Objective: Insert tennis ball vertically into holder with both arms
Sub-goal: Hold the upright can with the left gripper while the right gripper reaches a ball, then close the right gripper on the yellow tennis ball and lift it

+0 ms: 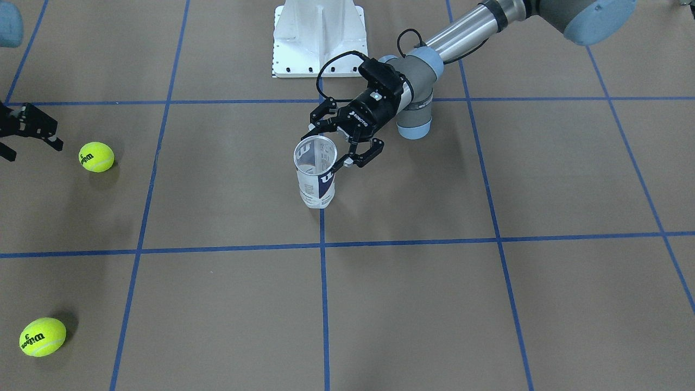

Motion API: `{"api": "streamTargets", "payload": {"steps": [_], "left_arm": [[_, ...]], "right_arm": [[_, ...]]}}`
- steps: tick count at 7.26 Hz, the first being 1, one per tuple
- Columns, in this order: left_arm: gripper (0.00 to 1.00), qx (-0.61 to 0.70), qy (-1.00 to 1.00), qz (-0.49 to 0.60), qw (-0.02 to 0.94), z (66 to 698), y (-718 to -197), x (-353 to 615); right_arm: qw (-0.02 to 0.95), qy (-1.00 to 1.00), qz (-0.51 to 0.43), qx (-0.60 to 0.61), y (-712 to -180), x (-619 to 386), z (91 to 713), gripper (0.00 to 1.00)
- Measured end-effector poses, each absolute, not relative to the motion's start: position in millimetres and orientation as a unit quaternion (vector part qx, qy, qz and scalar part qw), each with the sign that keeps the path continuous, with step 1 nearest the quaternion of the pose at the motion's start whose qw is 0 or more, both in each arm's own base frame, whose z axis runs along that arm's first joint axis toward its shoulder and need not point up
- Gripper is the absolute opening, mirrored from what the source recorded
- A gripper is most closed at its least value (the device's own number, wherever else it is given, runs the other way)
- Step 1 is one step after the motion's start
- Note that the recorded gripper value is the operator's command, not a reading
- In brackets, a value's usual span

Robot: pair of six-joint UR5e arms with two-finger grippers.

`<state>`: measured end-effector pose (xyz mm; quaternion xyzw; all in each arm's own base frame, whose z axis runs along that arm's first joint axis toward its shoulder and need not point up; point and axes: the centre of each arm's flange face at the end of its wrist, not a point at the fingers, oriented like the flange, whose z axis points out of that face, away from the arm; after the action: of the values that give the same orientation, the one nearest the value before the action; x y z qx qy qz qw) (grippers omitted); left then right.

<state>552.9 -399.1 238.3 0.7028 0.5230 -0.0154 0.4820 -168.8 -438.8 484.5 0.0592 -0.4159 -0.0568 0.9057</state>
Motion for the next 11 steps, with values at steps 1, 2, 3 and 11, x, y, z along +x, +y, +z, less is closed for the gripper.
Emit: {"api": "streamTargets", "payload": {"steps": [1, 2, 3, 11], "left_arm": [[0.77, 0.703, 0.524, -0.015, 0.482, 237.1, -398.6, 553.5], [0.77, 0.703, 0.524, -0.015, 0.482, 236.5, -398.2, 553.8], [0.78, 0.703, 0.524, -0.015, 0.482, 235.9, -398.1, 554.0], [0.78, 0.701, 0.525, -0.014, 0.482, 237.0, -396.5, 555.2]], "right_arm": [[0.912, -0.401, -0.07, 0.053, -432.2, -192.1, 491.5, 0.99], [0.914, -0.394, -0.083, 0.043, -425.5, -211.3, 499.4, 0.99], [0.915, -0.39, -0.095, 0.033, -418.5, -227.4, 504.4, 0.98], [0.928, -0.348, -0.132, 0.016, -401.0, -276.2, 538.7, 0.6]]}}
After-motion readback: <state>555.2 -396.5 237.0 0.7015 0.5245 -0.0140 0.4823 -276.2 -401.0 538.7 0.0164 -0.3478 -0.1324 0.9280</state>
